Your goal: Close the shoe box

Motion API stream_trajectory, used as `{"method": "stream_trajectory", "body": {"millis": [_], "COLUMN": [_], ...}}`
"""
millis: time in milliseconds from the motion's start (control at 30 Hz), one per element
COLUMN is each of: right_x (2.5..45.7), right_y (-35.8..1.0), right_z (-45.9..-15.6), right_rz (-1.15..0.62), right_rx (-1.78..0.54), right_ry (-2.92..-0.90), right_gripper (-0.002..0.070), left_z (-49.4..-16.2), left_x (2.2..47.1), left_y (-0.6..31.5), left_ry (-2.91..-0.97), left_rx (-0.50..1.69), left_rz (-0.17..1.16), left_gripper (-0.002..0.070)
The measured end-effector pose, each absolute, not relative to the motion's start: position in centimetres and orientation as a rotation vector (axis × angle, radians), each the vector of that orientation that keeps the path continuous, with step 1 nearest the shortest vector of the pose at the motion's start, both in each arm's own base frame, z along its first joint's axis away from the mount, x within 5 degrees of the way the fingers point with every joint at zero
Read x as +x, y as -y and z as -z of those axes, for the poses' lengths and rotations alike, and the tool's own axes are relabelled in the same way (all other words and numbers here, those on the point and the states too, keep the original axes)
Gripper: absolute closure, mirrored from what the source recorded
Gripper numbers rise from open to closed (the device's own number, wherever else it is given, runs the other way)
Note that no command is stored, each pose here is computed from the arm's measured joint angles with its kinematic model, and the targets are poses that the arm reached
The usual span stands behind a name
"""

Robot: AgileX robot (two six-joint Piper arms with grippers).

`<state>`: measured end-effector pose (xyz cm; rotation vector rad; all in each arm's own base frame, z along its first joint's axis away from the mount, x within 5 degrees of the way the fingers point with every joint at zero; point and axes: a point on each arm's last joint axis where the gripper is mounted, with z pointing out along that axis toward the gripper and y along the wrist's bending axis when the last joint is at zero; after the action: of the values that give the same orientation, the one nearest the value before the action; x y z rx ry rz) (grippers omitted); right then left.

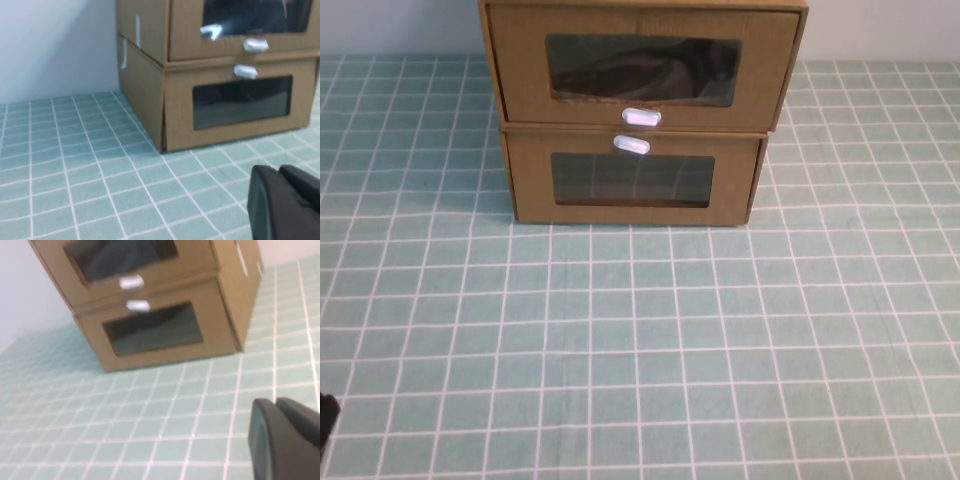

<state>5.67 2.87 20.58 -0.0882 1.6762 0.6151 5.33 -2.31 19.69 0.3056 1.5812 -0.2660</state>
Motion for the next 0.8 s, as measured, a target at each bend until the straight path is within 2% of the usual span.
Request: {"method": "stream_trajectory", "body": {"millis": [233,367,800], "right_x": [5.7,5.5,5.5], "right_y": [-2.9,-2.9,-2.9], "right_z": [-19.0,-18.0,-17.9], "right_rz": [-0.546,-0.512,-0.507], "right_rx": [-0.15,-0.201,-0.206], "right_ry": [-1.722,-1.828,-1.831], "right_gripper": [0.0687,0.0687,0.0688], "left_z": [-19.0,-18.9,-18.9], "left_x": [5.1,5.1,5.1], "left_y": [2.7,2.8,2.8], "left_ry": [-1.64,-1.654,-1.658], "left_rx": [0.354,0.353,0.355], "left_rz": [0.302,0.319,0.323], "left_gripper": [0.068,0.068,0.068]}}
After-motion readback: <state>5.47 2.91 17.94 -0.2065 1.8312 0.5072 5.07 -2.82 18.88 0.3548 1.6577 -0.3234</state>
